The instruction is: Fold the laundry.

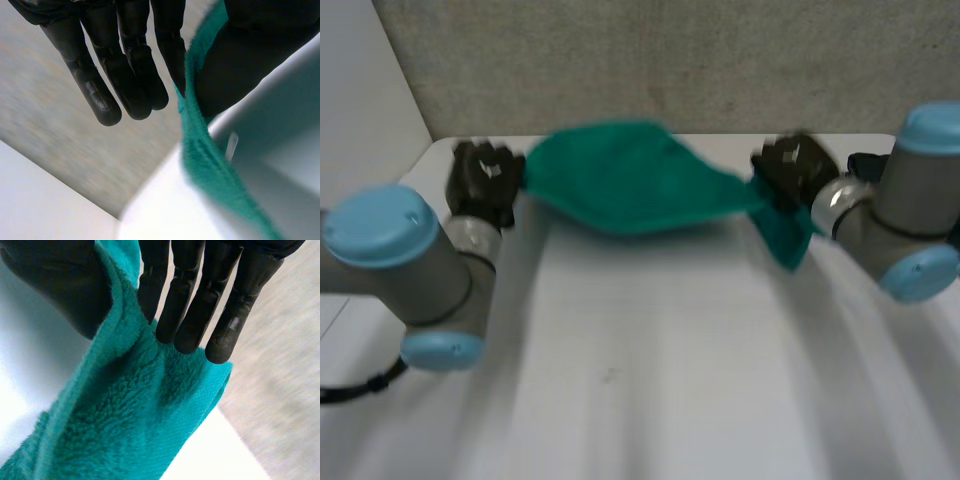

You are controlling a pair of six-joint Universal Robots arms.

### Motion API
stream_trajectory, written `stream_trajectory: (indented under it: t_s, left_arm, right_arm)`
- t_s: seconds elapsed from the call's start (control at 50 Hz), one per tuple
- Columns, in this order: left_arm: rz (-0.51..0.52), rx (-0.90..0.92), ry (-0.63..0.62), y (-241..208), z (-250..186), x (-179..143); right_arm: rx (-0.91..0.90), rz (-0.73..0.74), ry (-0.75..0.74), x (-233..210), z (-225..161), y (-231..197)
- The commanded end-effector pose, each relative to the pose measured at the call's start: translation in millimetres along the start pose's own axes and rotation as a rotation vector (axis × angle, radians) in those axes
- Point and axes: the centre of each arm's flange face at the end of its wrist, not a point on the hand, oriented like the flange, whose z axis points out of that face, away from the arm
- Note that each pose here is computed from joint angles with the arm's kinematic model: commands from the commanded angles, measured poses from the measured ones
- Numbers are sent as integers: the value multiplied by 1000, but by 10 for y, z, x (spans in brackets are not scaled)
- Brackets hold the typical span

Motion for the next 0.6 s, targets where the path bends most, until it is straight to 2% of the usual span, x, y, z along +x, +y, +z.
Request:
stream_trajectory:
  t_s: [0.02,0.12,0.28,0.6]
  left_arm:
    - [18,-69,50,156,-247,87]
    - [8,-48,35,26,-429,-55]
    - [-3,-6,17,-154,-644,-191]
    - [-31,19,9,-249,-723,-241]
  right_arm:
    - [-202,1,-133,-317,-246,415]
    - [-218,17,-158,-331,-506,280]
    - [-187,29,-69,-103,-672,224]
    - [-270,255,-45,9,-749,583]
